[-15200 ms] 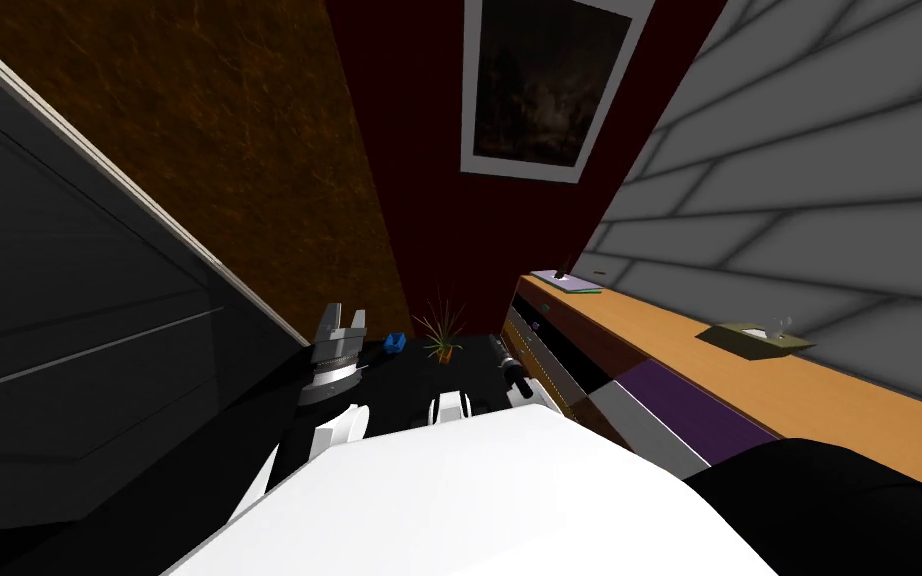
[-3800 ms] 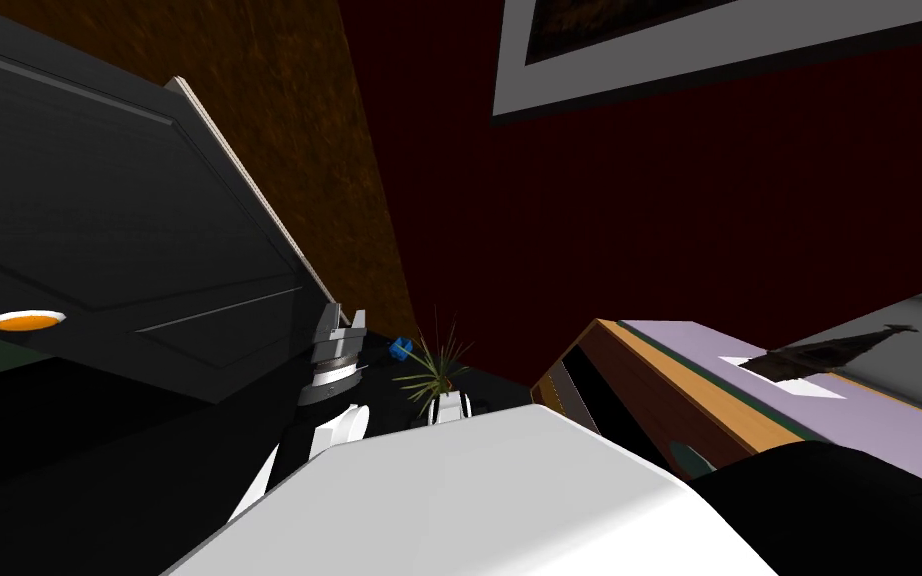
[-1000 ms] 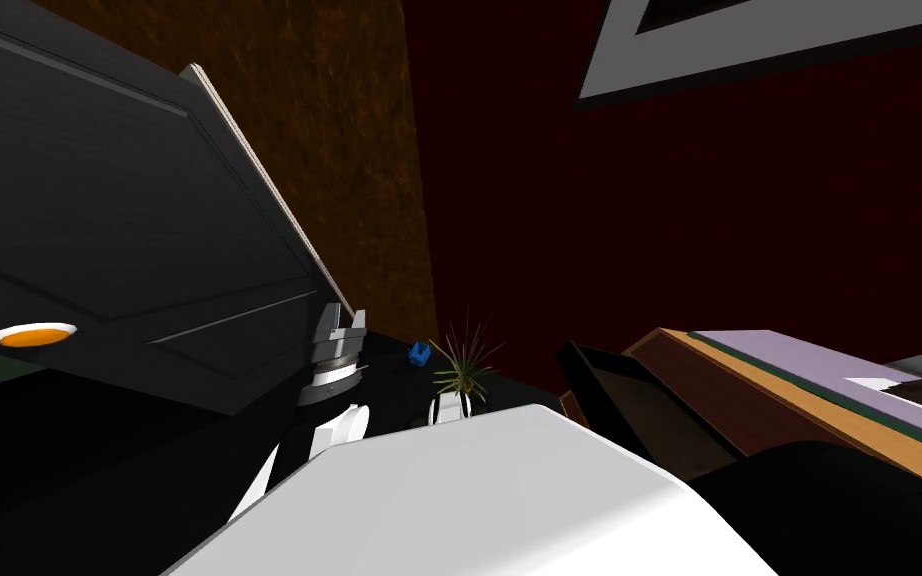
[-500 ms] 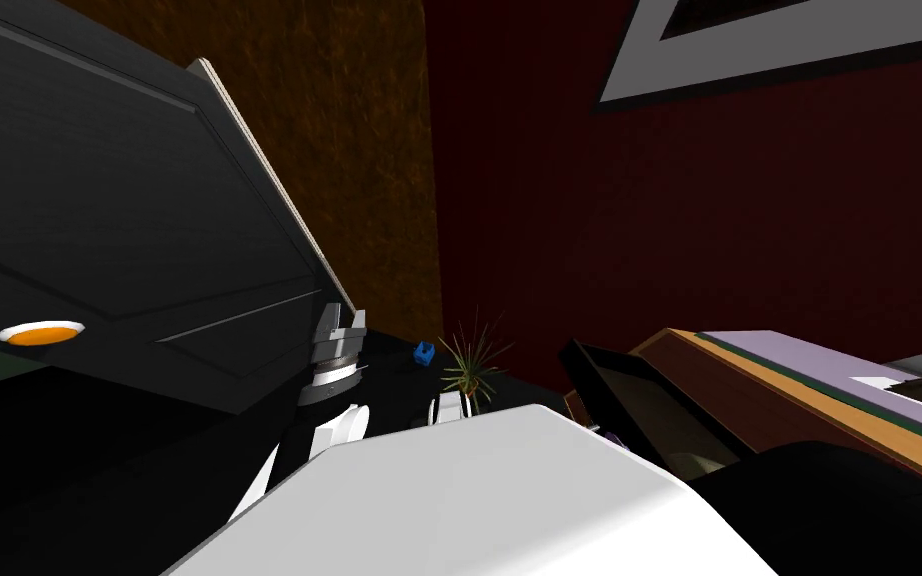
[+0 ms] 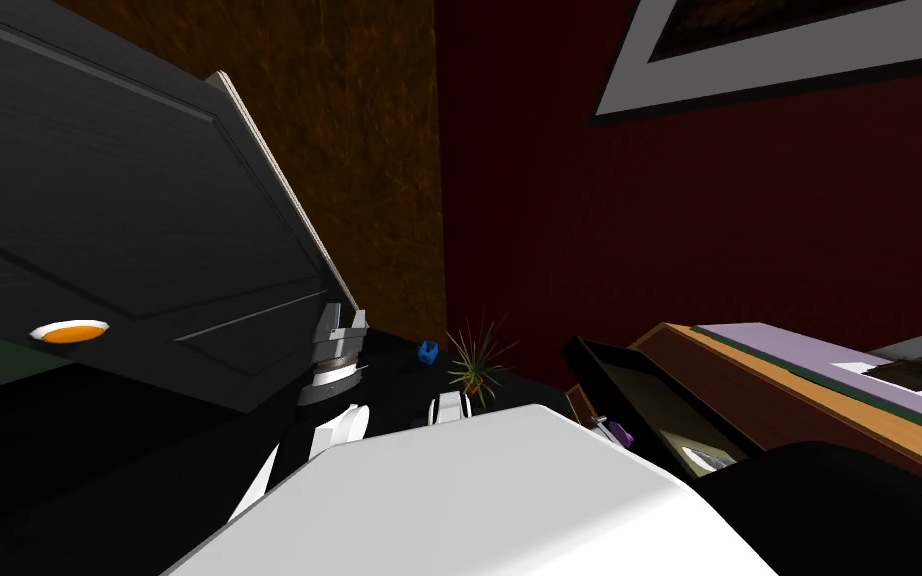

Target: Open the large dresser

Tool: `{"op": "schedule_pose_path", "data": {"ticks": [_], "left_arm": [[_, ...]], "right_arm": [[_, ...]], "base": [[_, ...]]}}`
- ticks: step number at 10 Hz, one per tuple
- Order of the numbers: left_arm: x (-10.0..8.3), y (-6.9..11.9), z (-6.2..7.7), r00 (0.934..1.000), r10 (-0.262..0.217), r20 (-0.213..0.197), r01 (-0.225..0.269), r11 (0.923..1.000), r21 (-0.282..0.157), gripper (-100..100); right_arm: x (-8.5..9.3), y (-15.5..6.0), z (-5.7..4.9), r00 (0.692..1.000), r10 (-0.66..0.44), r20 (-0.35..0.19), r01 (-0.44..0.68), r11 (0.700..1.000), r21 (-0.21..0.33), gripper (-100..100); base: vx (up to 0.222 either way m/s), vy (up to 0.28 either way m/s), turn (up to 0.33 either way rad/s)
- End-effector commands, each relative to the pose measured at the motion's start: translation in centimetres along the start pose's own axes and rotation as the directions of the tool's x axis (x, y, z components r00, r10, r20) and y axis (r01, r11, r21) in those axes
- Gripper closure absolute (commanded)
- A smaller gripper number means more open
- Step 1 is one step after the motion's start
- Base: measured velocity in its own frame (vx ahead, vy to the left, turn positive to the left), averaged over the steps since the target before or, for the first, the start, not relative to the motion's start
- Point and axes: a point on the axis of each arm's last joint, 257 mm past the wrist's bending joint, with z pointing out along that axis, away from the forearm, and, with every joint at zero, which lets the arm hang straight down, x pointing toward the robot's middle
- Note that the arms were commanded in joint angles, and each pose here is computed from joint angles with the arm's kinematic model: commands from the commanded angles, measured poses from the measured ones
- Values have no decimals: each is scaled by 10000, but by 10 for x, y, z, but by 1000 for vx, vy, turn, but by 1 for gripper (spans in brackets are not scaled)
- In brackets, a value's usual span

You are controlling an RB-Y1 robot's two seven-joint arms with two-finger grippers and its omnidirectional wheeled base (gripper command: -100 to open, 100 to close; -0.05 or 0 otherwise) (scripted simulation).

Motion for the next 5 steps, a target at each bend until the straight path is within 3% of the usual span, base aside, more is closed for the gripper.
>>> {"op": "schedule_pose_path", "data": {"ticks": [1,4,5], "left_arm": [[0,0,0,10000,0,0,0,10000,0,0],[0,0,0,10000,0,0,0,10000,0,0],[0,0,0,10000,-1,0,1,10000,0,0]], "right_arm": [[-10,5,16,10000,-2,-4,1,10000,-45,-100],[-34,18,52,10000,38,15,-38,9997,-222,-100],[-29,13,44,10000,46,25,-46,9999,-163,-100]], "base": [[-11,55,-4],[-31,92,-10],[-14,57,-7]]}}
